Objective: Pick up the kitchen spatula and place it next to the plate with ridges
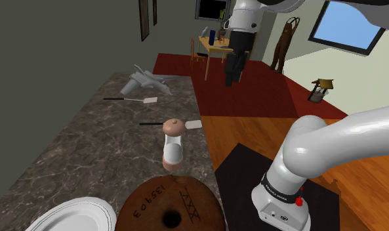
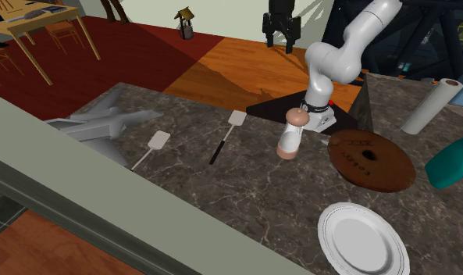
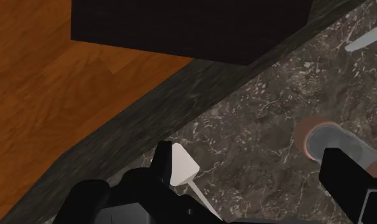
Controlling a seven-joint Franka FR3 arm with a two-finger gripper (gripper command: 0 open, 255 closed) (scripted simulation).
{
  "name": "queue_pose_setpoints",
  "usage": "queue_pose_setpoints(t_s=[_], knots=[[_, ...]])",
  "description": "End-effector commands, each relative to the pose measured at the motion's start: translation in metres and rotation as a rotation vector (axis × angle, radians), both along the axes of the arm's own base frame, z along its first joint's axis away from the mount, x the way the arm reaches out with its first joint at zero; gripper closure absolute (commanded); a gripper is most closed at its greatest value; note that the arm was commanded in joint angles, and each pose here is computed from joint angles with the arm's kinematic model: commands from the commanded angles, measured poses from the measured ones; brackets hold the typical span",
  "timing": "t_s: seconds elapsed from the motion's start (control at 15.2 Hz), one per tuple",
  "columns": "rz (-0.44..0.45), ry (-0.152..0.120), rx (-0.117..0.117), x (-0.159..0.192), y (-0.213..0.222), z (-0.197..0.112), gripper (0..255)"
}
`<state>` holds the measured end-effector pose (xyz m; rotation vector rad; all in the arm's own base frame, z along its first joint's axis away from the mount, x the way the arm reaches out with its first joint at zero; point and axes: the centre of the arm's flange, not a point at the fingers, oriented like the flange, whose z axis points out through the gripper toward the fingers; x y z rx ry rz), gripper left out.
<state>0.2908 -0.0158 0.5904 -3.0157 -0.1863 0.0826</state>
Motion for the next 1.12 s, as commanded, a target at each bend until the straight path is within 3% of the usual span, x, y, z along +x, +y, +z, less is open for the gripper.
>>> queue_pose_setpoints(t_s=[0.0,1.06], knots=[[0.0,0.0,0.0,0.0,0.0,0.0,0],[0.41,-0.104,-0.042,0.14,0.036,-0.144,0]])
